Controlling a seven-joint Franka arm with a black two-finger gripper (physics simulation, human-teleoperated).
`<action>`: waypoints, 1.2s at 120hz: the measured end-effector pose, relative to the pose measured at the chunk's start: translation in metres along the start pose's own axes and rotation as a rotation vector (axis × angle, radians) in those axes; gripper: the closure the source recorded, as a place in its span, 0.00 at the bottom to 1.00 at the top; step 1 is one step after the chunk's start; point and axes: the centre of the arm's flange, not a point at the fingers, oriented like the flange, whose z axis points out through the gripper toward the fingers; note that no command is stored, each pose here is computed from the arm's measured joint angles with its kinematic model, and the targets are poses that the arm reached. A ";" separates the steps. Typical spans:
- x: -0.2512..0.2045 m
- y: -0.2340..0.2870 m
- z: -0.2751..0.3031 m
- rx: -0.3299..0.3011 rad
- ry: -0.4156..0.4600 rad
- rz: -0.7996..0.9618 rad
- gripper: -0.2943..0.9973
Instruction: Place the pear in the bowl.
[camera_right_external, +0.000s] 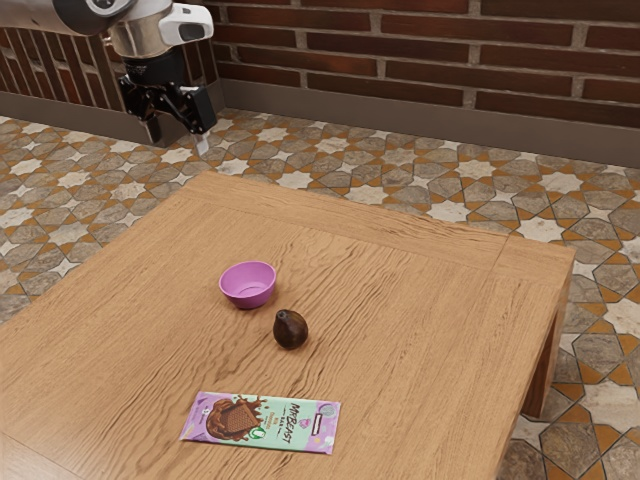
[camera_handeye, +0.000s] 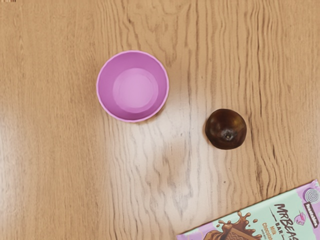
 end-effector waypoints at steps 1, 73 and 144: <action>0.000 0.000 0.000 0.000 0.000 0.000 0.23; -0.004 0.033 0.188 -0.032 -0.208 0.064 0.23; 0.053 0.087 0.369 -0.092 -0.087 0.134 0.23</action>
